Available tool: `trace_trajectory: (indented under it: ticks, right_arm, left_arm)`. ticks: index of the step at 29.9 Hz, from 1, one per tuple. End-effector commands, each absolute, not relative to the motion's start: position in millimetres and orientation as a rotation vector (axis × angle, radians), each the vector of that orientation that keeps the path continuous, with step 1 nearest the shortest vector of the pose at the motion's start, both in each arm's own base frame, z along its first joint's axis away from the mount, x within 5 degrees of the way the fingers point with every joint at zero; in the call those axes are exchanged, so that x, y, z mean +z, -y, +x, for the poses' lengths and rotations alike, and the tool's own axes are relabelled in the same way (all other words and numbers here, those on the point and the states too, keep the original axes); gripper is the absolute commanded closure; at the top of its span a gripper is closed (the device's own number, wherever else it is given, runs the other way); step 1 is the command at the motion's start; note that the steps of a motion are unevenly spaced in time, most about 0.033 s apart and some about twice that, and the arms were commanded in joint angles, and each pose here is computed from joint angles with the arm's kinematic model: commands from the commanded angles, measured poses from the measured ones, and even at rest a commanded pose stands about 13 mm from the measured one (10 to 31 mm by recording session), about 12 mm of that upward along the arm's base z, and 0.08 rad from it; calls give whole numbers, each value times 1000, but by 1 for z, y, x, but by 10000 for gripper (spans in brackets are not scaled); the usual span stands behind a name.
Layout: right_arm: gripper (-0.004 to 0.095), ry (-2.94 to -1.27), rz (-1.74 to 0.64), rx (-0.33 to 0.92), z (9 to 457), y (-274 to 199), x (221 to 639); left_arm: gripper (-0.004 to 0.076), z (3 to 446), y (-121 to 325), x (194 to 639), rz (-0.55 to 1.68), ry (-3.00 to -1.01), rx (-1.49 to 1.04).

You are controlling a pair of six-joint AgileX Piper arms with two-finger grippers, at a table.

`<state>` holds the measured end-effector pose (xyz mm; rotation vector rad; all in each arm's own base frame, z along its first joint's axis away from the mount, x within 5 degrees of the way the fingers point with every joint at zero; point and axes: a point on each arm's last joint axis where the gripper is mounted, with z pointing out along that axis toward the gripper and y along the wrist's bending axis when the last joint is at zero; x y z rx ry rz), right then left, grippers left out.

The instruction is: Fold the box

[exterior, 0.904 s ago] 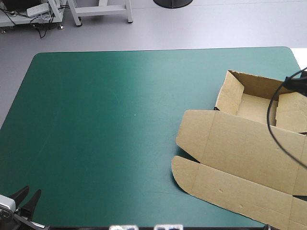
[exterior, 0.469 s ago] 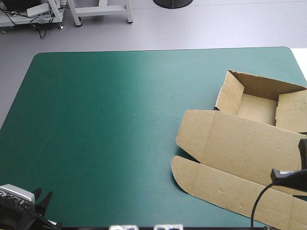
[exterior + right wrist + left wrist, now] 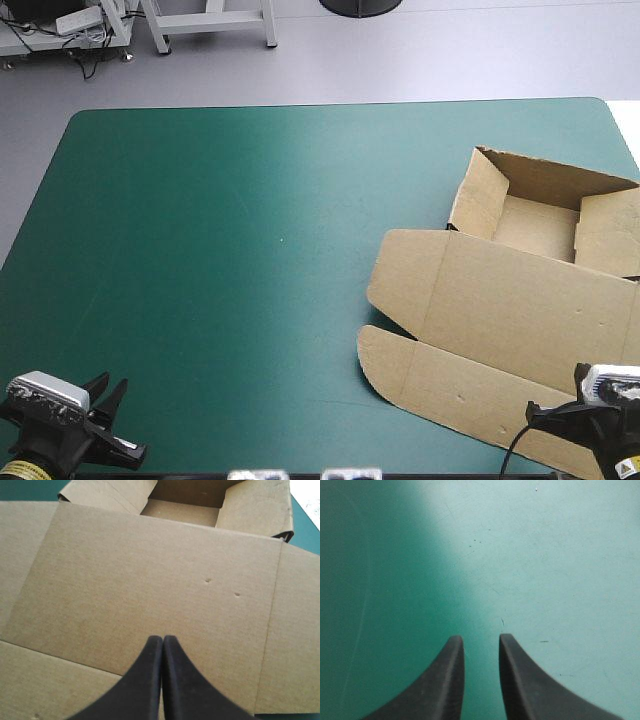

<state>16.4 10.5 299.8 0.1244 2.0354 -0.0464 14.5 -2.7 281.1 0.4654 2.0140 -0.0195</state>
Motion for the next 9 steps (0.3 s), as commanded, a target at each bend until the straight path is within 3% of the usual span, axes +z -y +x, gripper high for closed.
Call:
trace_trajectory:
  ticks: [1, 9]
  right_arm:
    - [920, -1939, 141, -81, 16, -8, 306]
    - [921, -1974, 153, -120, 17, -4, 295]
  left_arm:
    - [590, 20, 5, 294, 445, -1919, -27]
    - [650, 20, 5, 294, 441, -1922, -30]
